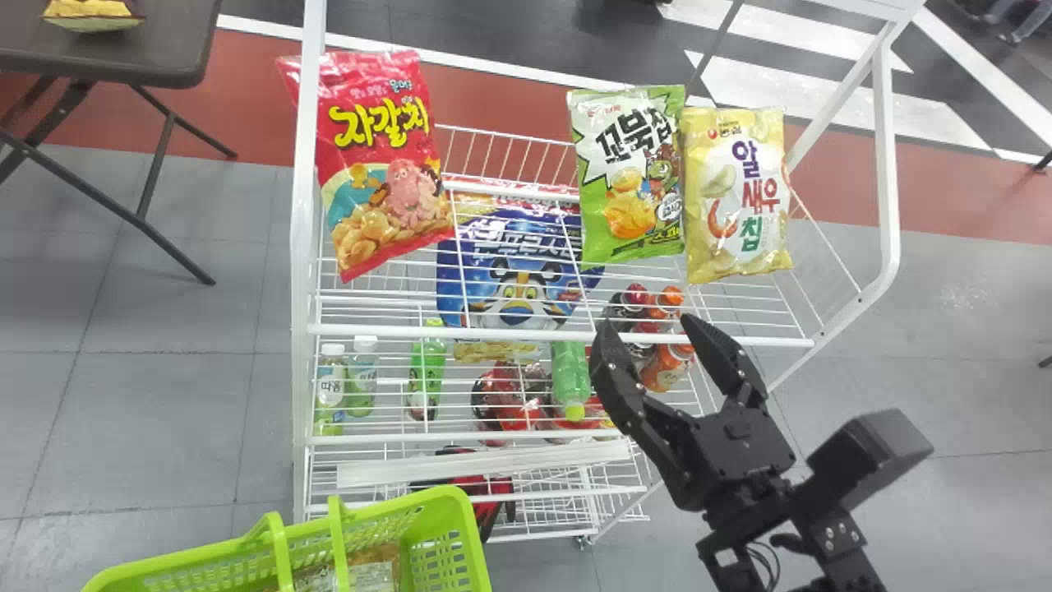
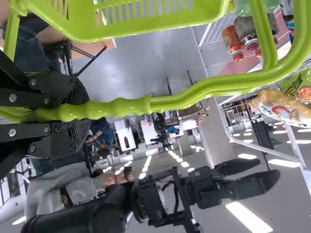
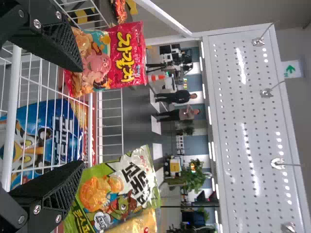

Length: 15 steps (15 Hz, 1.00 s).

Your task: Hold basket handle with left hand then pick Saewookkang with right hand and place into basket

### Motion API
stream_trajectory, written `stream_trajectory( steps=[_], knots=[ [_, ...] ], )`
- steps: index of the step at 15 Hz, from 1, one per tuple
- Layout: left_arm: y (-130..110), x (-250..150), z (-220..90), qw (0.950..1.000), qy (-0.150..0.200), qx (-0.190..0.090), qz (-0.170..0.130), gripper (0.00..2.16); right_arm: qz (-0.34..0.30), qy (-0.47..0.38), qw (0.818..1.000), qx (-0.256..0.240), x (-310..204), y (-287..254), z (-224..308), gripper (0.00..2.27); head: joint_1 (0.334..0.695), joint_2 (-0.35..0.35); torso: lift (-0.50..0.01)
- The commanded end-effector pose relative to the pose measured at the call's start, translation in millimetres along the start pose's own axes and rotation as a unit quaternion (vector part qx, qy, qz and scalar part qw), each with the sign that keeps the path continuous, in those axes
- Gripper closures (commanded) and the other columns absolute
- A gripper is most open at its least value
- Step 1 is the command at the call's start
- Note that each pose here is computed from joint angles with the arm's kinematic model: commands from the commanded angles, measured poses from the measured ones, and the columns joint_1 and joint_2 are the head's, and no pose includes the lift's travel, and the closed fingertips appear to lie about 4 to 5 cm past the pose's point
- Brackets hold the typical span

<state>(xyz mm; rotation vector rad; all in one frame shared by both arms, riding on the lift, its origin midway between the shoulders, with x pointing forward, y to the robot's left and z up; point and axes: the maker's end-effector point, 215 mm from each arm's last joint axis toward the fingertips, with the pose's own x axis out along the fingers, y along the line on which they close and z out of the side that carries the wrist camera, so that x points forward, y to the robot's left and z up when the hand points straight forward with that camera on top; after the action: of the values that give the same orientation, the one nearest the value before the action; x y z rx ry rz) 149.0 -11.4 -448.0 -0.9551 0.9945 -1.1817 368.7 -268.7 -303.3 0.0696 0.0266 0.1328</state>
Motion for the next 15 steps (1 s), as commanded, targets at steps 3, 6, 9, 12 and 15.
stream_trajectory(
  steps=[3,6,9,12,15],
  knots=[
    [-1,2,0,1.0000,-0.003,0.002,-0.003,1.96,-0.009,-0.003,1.000,-0.012,-6,5,-11,0.15,0.695,-0.350,-0.019],
    [-2,-2,-3,1.0000,-0.005,-0.002,-0.003,1.96,-0.025,-0.002,1.000,-0.006,-7,1,-10,0.14,0.695,-0.350,-0.019],
    [-4,-3,-8,1.0000,-0.005,-0.005,-0.002,1.96,-0.024,0.004,1.000,-0.002,-9,5,-12,0.14,0.695,-0.350,-0.019],
    [-5,-2,-11,1.0000,-0.004,-0.006,-0.002,1.96,-0.024,0.010,1.000,-0.001,-11,7,-14,0.14,0.695,-0.350,-0.019],
    [-9,-3,-12,1.0000,-0.005,-0.004,-0.002,1.96,-0.021,0.023,1.000,0.001,-11,11,-21,0.14,0.695,-0.350,-0.019]
  ],
)
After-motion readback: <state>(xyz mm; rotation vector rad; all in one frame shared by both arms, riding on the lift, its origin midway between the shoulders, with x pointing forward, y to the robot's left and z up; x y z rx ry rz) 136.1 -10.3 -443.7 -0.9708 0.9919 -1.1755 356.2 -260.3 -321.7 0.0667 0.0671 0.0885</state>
